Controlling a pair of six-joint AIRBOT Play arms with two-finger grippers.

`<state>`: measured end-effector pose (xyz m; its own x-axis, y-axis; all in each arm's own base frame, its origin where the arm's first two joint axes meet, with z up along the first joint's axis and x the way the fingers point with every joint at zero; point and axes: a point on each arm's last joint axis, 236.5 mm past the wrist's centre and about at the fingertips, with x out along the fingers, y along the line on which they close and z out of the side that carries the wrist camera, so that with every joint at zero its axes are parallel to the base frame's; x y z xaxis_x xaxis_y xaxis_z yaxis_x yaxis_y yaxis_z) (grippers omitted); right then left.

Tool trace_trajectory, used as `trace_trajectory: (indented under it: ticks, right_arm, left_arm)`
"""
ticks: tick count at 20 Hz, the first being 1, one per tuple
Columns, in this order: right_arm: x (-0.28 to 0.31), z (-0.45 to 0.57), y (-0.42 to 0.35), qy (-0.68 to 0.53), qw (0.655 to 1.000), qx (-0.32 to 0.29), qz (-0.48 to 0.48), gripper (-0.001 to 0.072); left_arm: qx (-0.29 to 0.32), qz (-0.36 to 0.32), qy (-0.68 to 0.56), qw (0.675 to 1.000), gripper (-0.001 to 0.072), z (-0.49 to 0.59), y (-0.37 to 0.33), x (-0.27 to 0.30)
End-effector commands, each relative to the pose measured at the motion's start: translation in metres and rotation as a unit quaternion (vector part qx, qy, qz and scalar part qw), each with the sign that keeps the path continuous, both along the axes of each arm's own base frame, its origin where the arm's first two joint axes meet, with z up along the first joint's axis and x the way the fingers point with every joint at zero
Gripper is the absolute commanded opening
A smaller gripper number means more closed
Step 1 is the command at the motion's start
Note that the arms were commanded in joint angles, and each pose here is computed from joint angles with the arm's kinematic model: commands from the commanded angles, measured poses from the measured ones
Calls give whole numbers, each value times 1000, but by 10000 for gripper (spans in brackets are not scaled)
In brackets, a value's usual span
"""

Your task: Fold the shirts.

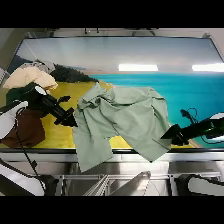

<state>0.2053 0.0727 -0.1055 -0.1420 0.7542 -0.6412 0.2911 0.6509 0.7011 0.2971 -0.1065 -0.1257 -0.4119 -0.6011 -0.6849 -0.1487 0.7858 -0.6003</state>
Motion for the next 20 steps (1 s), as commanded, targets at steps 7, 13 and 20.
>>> trace_trajectory:
  ticks: [7,13,20]
  right_arm:
    - [-18,13,23,4,996,13,83,482]
    - [-32,11,28,11,992,9,123,481]
    - [-44,-11,43,-4,980,-41,196,480]
  left_arm:
    - [-111,84,-98,985,28,50,-3,50]
    - [-125,195,-140,963,28,75,62,75]
    - [-134,175,-144,965,29,67,54,67]
